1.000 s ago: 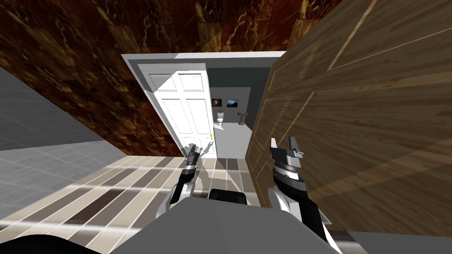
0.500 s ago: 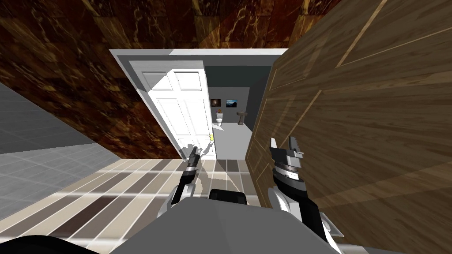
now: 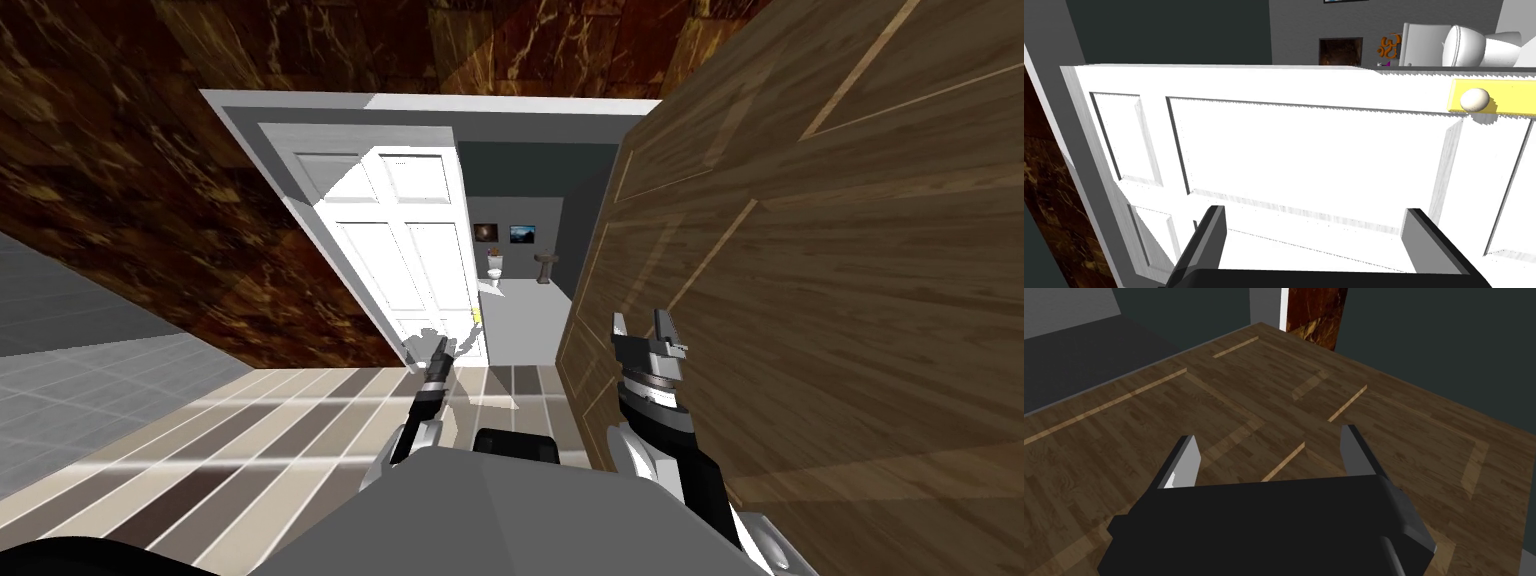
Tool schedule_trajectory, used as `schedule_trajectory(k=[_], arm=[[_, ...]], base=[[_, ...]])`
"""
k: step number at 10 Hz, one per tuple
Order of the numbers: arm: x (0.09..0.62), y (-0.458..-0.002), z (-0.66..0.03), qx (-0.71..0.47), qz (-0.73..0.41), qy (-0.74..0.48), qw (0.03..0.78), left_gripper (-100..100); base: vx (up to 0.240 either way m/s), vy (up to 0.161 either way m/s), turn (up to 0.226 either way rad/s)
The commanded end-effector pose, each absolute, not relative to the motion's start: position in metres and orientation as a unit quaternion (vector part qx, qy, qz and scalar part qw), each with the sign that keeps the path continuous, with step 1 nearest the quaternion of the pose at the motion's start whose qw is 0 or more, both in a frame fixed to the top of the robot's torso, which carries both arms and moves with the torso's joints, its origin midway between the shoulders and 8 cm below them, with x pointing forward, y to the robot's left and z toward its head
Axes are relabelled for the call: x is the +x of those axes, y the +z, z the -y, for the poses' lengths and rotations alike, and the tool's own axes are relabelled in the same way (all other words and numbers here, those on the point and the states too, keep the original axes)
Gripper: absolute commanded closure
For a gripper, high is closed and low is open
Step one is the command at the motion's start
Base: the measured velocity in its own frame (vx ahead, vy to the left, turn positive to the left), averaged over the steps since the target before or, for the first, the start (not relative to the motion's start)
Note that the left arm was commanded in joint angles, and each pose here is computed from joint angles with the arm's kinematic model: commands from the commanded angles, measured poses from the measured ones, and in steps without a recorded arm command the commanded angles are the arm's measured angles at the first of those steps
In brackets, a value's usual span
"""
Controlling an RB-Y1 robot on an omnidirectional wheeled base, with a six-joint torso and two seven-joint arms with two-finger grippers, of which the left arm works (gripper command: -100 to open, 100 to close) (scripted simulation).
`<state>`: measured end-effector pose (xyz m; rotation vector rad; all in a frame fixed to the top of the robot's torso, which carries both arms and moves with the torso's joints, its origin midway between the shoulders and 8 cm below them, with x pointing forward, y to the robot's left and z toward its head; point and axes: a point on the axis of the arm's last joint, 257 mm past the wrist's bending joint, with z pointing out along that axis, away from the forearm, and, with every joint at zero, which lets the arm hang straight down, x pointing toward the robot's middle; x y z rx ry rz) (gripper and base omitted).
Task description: Pull the door open
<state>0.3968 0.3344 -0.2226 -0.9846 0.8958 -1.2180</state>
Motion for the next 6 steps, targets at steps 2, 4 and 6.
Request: schedule_trajectory(k=[2, 4, 6], arm=[[0.397, -0.244, -0.339, -0.442, -0.398, -0.521, 0.612, -100], [0.397, -0.259, -0.342, -0.452, -0.404, -0.515, 0.606, -100], [0.396, -0.274, -0.344, -0.462, -0.410, -0.509, 0.599, -100]], base=[[0.095, 0.031, -0.043], [0.096, 0.033, -0.039], [0.092, 0.025, -0.037]])
